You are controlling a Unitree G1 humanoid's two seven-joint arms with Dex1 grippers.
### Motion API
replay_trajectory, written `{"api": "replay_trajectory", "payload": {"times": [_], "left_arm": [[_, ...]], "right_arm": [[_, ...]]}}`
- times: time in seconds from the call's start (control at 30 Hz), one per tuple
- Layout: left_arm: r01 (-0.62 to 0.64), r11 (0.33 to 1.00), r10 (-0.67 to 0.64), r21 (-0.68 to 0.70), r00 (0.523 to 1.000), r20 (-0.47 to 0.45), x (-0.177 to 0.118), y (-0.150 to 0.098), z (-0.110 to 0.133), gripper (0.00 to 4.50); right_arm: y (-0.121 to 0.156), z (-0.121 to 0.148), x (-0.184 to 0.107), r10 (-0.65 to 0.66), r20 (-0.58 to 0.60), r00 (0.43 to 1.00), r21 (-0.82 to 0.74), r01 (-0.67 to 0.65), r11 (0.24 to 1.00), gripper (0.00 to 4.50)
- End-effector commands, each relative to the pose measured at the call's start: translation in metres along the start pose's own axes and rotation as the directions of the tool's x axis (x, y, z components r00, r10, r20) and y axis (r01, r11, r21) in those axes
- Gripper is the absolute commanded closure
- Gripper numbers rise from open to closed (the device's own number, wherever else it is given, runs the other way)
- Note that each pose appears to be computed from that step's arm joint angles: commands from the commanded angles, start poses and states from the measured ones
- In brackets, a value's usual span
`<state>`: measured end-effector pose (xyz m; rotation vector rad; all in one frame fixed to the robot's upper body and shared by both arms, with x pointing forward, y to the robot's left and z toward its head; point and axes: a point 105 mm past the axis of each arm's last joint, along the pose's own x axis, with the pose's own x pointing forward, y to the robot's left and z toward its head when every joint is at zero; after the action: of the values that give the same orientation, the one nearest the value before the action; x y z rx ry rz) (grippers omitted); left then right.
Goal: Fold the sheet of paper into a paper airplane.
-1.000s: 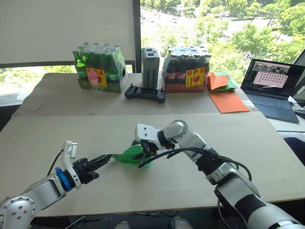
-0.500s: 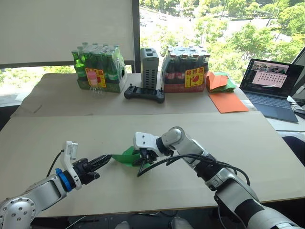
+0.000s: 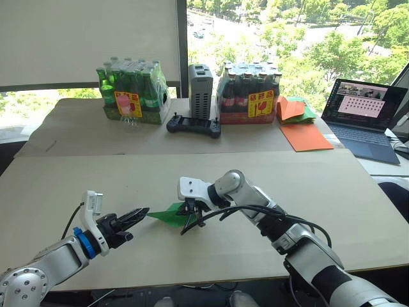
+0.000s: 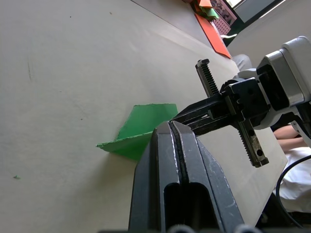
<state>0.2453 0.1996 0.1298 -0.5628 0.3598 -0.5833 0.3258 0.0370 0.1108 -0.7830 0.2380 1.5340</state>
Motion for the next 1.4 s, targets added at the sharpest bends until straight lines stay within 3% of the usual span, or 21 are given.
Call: {"api": "replay_trajectory", "payload": {"times": [0.03,0.27,0.37,0.47,0.57,0.73,0.9,0.97,1.13,1.4], "left_arm": [[0.038,0.999,-0.039,0.028,0.999,0.032,0.000,-0.012,0.007,4.50],[0.039,0.999,-0.040,0.020,0.999,0.030,0.000,-0.013,0.004,4.50],[0.037,0.999,-0.038,0.014,0.999,0.030,0.000,-0.012,0.003,4.50],[0.037,0.999,-0.037,0.008,0.999,0.026,0.001,-0.011,0.002,4.50],[0.043,0.999,-0.043,0.006,0.999,0.019,0.003,-0.010,0.002,4.50],[0.058,0.998,-0.058,0.006,0.998,0.007,0.009,-0.009,0.003,4.50],[0.072,0.997,-0.072,0.007,0.997,0.002,0.014,-0.009,0.004,4.50],[0.074,0.997,-0.074,0.006,0.997,0.000,0.015,-0.008,0.004,4.50],[0.076,0.997,-0.076,0.005,0.997,-0.003,0.015,-0.008,0.003,4.50],[0.074,0.997,-0.074,0.003,0.997,-0.009,0.015,-0.006,0.002,4.50]], "right_arm": [[-0.007,0.005,-0.004,-0.029,0.014,0.999,-0.009,0.029,1.000,4.46],[-0.044,-0.008,-0.041,-0.213,-0.001,0.977,0.156,0.211,0.965,4.46],[-0.062,-0.024,-0.064,-0.319,-0.052,0.946,0.258,0.321,0.911,4.46],[-0.076,-0.050,-0.097,-0.425,-0.142,0.894,0.379,0.446,0.811,4.46],[-0.084,-0.073,-0.126,-0.503,-0.242,0.830,0.452,0.555,0.698,4.46],[-0.098,-0.116,-0.182,-0.623,-0.438,0.648,0.504,0.751,0.427,4.46],[-0.112,-0.139,-0.246,-0.734,-0.561,0.383,0.446,0.887,0.121,4.46],[-0.110,-0.148,-0.266,-0.741,-0.602,0.296,0.403,0.914,0.038,4.46],[-0.097,-0.167,-0.294,-0.718,-0.670,0.187,0.338,0.938,-0.072,4.46],[-0.075,-0.187,-0.307,-0.662,-0.730,0.169,0.315,0.943,-0.107,4.46]]}}
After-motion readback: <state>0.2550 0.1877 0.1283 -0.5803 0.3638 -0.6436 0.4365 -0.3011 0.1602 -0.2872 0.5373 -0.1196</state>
